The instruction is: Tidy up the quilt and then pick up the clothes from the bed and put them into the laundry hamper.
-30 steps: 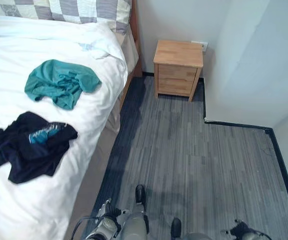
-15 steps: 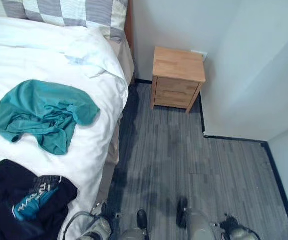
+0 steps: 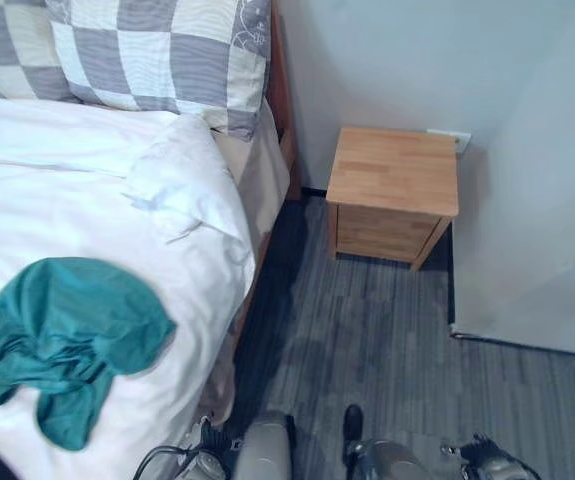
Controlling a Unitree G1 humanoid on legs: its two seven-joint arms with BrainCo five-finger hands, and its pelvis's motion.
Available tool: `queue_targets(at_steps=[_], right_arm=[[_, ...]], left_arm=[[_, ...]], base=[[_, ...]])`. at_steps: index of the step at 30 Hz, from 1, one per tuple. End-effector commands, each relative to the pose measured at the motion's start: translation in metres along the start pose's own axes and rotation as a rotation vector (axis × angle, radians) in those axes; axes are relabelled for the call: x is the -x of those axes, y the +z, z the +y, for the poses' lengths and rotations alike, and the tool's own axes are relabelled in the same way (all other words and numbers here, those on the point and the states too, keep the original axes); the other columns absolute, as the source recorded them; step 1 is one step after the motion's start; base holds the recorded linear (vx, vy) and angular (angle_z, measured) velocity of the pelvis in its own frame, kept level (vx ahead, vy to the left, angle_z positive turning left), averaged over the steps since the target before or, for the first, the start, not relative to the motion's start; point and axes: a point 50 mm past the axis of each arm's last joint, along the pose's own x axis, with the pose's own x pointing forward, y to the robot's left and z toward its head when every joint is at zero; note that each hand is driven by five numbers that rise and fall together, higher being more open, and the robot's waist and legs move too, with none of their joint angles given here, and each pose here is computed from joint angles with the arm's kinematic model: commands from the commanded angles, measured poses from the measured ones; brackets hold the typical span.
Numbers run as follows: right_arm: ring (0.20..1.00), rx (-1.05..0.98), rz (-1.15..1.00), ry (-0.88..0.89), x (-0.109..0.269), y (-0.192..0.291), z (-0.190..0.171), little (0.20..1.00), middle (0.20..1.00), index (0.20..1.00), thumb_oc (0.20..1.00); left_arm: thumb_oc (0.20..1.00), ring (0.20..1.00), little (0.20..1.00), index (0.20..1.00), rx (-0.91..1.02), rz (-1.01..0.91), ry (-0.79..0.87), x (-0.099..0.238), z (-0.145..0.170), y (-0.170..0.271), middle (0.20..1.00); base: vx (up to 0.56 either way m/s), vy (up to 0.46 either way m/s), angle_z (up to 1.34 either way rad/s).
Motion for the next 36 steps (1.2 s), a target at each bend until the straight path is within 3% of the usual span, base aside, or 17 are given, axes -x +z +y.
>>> queue_targets(at_steps=[1,3,4,6,7,8,11,12,13,15,18,22,26,33,34,36], right_arm=[[1.0,-0.026,0.004,-0.05,-0.001,-0.011,-0.015,1.0,1.0,1.0,1.0],[1.0,-0.155,-0.148,-0.059,0.002,0.022,-0.022,1.0,1.0,1.0,1.0],[1.0,-0.154,-0.147,-0.059,0.002,0.021,-0.022,1.0,1.0,1.0,1.0],[1.0,-0.196,-0.344,-0.071,0.017,0.047,-0.029,1.0,1.0,1.0,1.0],[1.0,-0.134,-0.625,-0.135,0.043,0.091,-0.053,1.0,1.0,1.0,1.0],[1.0,-0.132,-0.623,-0.135,0.044,0.09,-0.053,1.0,1.0,1.0,1.0],[1.0,0.06,-1.106,-0.302,0.115,0.156,-0.107,1.0,1.0,1.0,1.0],[1.0,0.061,-1.106,-0.303,0.115,0.155,-0.108,1.0,1.0,1.0,1.0],[1.0,0.158,-1.254,-0.393,0.145,0.174,-0.127,1.0,1.0,1.0,1.0],[1.0,0.242,-1.337,-0.447,0.163,0.19,-0.135,1.0,1.0,1.0,1.0],[1.0,0.295,-1.47,-0.478,0.187,0.208,-0.134,1.0,1.0,1.0,1.0],[1.0,0.411,-1.661,-0.614,0.233,0.271,-0.138,1.0,1.0,1.0,1.0],[1.0,0.44,-1.64,-0.643,0.236,0.296,-0.14,1.0,1.0,1.0,1.0],[1.0,0.576,-1.355,-0.716,0.206,0.356,-0.141,1.0,1.0,1.0,1.0],[0.2,0.565,-1.216,-0.673,0.182,0.361,-0.137,0.2,0.2,0.2,0.2],[0.2,0.543,-1.143,-0.656,0.17,0.358,-0.139,0.2,0.2,0.2,0.2]], left_arm=[[1.0,1.0,1.0,1.0,-0.018,-0.044,-0.009,-0.001,-0.002,0.015,1.0],[1.0,1.0,1.0,1.0,0.043,0.026,-0.024,0.001,-0.006,-0.001,1.0],[1.0,1.0,1.0,1.0,0.043,0.026,-0.024,0.001,-0.006,-0.001,1.0],[1.0,1.0,1.0,1.0,0.053,0.066,-0.024,0.003,-0.008,-0.008,1.0],[1.0,1.0,1.0,1.0,0.106,0.102,0.021,0.002,-0.002,-0.015,1.0],[1.0,1.0,1.0,1.0,0.106,0.103,0.019,0.002,-0.003,-0.015,1.0],[1.0,1.0,1.0,1.0,0.073,0.061,0.038,0.001,0.005,-0.015,1.0],[1.0,1.0,1.0,1.0,0.073,0.061,0.038,0.001,0.004,-0.015,1.0],[1.0,1.0,1.0,1.0,0.01,0.04,0.049,0.0,0.011,-0.014,1.0],[1.0,1.0,1.0,1.0,-0.045,0.049,0.039,-0.002,0.016,-0.018,1.0],[1.0,1.0,1.0,1.0,-0.047,0.067,0.059,-0.002,0.024,-0.026,1.0],[1.0,1.0,1.0,1.0,0.018,0.096,0.062,0.002,0.017,-0.035,1.0],[1.0,1.0,1.0,1.0,-0.02,0.049,0.026,0.002,0.007,-0.022,1.0],[1.0,1.0,1.0,1.0,-0.129,-0.006,-0.032,0.004,-0.006,-0.015,1.0],[1.0,1.0,1.0,1.0,-0.127,-0.04,-0.038,0.003,-0.008,-0.007,1.0],[1.0,1.0,1.0,1.0,-0.122,-0.054,-0.036,0.003,-0.007,-0.002,1.0]], base=[[0.57,-0.003,0.33],[0.74,0.148,0.4],[0.53,0.214,1.23],[0.38,0.092,1.4],[0.3,0.0,1.44],[0.21,-0.137,1.76],[0.24,-0.366,2.15],[0.33,-0.456,2.16],[0.21,-0.288,1.95],[0.31,-0.452,2.11],[0.16,-0.327,2.64],[0.05,-0.4,1.2],[-0.07,-0.2,1.12],[-0.04,-0.002,1.03],[0.0,0.061,0.33],[-0.01,0.05,0.29]])
